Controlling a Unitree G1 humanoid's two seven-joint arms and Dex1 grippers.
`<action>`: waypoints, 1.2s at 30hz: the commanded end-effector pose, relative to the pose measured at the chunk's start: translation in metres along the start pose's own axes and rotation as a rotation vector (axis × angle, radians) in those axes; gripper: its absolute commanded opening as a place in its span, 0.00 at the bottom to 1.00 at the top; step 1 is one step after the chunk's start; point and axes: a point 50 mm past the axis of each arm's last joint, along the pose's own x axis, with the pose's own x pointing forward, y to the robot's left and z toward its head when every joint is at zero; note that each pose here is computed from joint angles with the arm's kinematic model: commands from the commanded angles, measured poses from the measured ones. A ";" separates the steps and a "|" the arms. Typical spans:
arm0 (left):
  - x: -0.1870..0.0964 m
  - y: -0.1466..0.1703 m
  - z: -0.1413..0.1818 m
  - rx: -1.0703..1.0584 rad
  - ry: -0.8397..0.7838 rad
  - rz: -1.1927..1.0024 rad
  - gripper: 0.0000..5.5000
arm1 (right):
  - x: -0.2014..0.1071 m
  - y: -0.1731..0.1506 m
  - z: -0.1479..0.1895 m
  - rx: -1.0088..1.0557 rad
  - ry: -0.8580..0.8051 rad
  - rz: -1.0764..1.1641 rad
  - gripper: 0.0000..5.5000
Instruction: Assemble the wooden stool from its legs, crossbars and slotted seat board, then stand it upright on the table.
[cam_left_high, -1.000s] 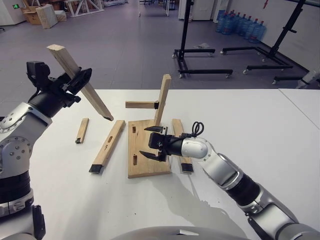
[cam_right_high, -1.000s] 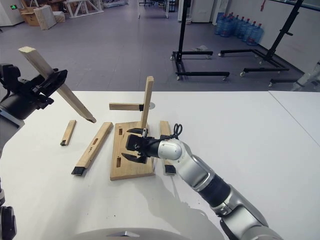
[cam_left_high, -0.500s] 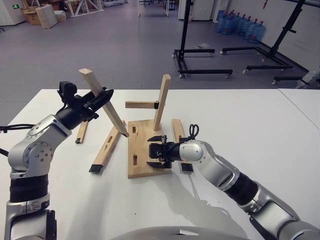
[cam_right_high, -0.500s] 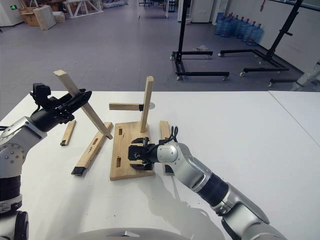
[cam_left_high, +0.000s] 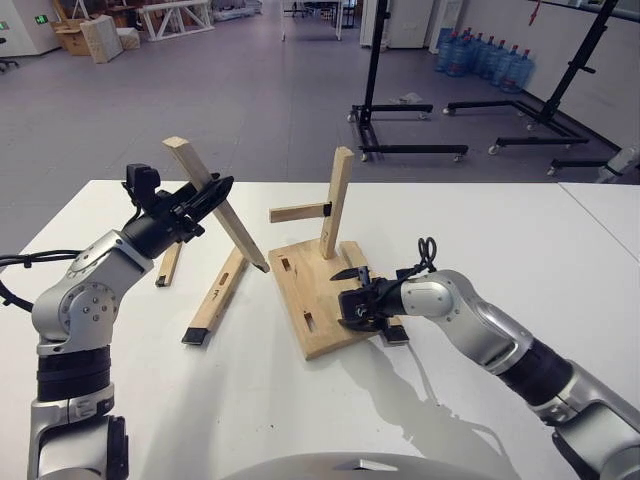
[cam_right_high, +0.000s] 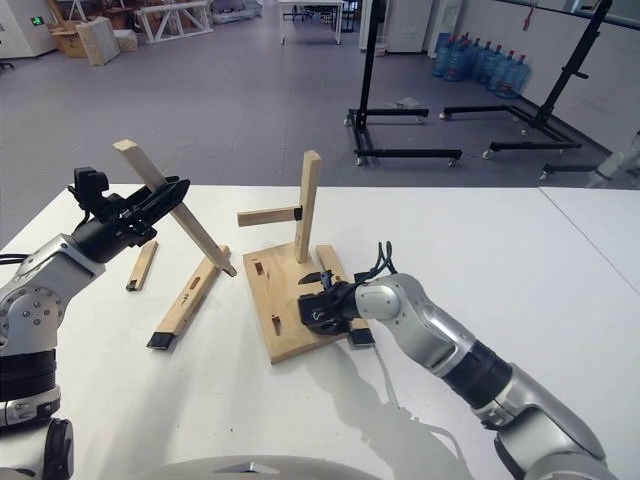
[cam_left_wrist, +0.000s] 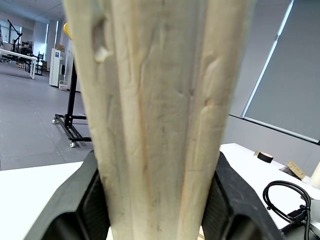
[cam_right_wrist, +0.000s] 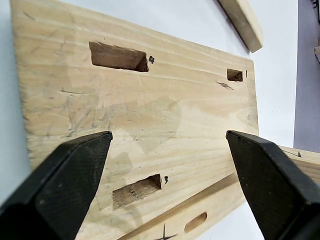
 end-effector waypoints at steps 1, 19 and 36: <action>0.003 -0.005 -0.003 -0.026 -0.002 -0.006 0.37 | 0.002 0.045 -0.023 0.081 0.081 0.236 0.77; 0.024 -0.004 -0.012 -0.100 0.061 -0.169 0.37 | -0.045 -0.034 0.020 0.183 -0.147 -0.005 0.77; 0.052 0.029 -0.048 -0.222 0.073 -0.222 0.37 | -0.057 -0.044 0.019 0.321 -0.215 -0.087 0.77</action>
